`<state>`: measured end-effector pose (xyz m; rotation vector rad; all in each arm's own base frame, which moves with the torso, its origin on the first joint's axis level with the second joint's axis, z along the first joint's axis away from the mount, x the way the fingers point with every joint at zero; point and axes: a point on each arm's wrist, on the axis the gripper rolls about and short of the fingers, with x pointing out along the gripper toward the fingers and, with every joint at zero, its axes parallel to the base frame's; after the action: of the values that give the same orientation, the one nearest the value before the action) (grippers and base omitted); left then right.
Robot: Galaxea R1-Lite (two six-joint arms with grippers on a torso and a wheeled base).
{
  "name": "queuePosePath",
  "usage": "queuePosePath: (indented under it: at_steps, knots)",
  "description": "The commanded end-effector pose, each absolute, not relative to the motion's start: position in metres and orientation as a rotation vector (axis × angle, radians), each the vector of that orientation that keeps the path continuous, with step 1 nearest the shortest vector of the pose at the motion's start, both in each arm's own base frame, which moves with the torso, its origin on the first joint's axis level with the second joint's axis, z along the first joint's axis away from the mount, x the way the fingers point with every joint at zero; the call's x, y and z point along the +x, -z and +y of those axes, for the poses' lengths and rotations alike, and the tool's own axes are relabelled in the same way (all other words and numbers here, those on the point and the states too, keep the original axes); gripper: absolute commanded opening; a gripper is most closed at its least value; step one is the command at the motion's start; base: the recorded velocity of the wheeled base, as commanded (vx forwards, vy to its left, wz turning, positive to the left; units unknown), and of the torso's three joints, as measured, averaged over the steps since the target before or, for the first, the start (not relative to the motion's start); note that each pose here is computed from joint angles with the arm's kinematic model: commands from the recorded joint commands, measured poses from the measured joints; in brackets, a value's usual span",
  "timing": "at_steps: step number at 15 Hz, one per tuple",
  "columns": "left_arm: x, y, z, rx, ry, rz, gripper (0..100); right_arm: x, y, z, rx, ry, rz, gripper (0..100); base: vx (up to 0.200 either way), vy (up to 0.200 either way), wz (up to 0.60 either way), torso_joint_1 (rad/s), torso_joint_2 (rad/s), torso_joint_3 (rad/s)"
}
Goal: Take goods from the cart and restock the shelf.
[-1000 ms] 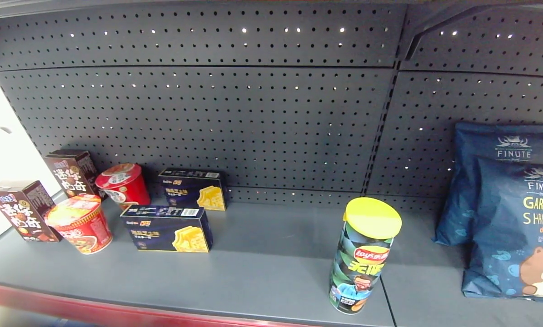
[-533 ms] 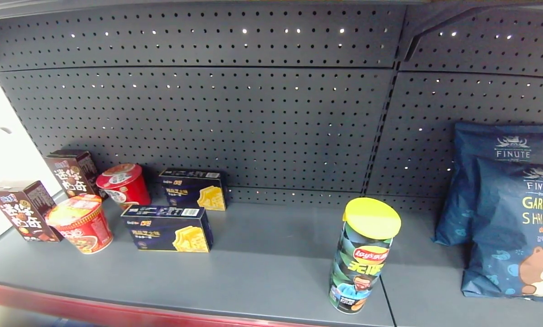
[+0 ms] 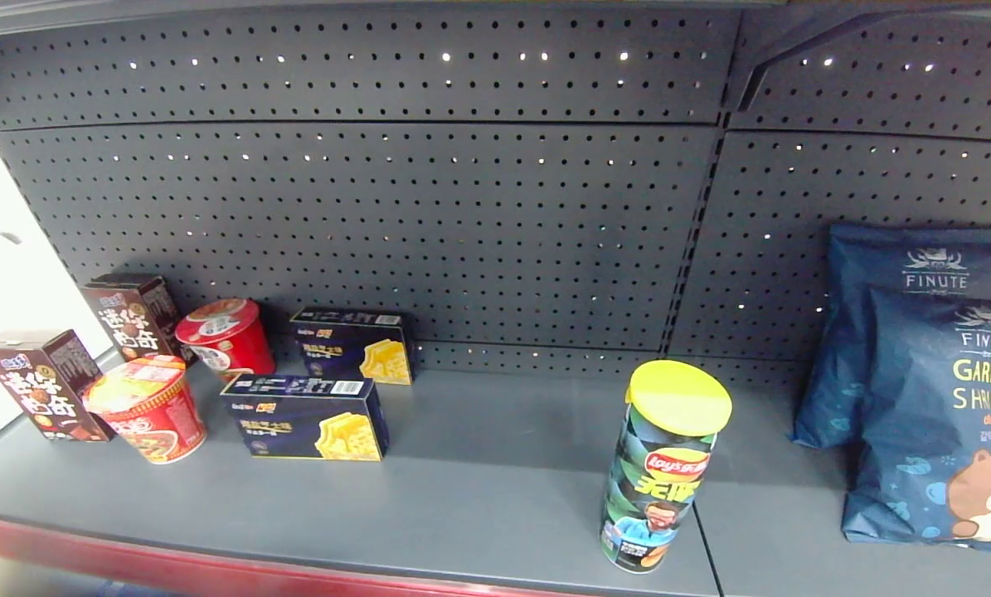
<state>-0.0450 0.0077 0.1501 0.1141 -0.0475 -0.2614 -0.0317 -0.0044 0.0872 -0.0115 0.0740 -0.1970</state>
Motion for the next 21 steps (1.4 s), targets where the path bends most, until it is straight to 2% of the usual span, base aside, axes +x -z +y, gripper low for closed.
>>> queuePosePath:
  at_steps: [1,2,8,10,15,16,19,20,21]
  knots:
    - [-0.047,-0.153,0.008,0.112,0.272,-0.053,0,-0.031,-0.087,-0.004,-0.013,0.195,0.072,100,0.000,0.000,0.00,0.000,0.00,0.000]
    - [-0.047,-0.153,0.008,0.109,0.272,-0.051,0,-0.031,-0.086,-0.004,-0.012,0.193,0.066,100,0.000,0.000,-0.60,0.002,0.00,0.002]
    - [-0.047,-0.154,0.009,0.104,0.291,-0.053,0,-0.030,-0.086,-0.004,-0.013,0.179,0.063,100,0.000,0.000,0.00,0.000,0.00,0.000]
    - [-0.047,-0.156,0.011,0.103,0.339,-0.065,0,-0.030,-0.086,-0.004,-0.012,0.156,0.054,100,0.000,0.000,-0.60,0.000,0.00,0.000]
    - [-0.041,-0.152,0.015,0.106,0.475,-0.034,0,-0.029,-0.086,-0.003,-0.012,0.153,0.056,100,0.000,0.000,0.00,0.000,0.00,0.000]
    - [-0.029,-0.168,0.012,0.094,0.563,0.015,0,-0.029,-0.085,-0.003,-0.011,0.126,0.056,100,0.000,0.000,0.00,0.000,0.00,0.000]
    - [0.004,-0.209,-0.007,-0.060,0.771,0.129,0,-0.029,-0.086,-0.003,-0.011,0.112,0.054,100,0.000,0.000,0.00,0.000,0.00,0.000]
    - [0.016,-0.217,-0.019,-0.125,0.872,0.176,0,-0.029,-0.086,-0.003,-0.010,0.112,0.051,100,0.000,0.000,0.00,0.000,0.00,0.000]
    - [0.029,-0.220,-0.031,-0.128,0.901,0.212,0,-0.029,-0.086,-0.003,-0.010,0.112,0.049,100,0.000,0.000,0.00,0.000,0.00,0.000]
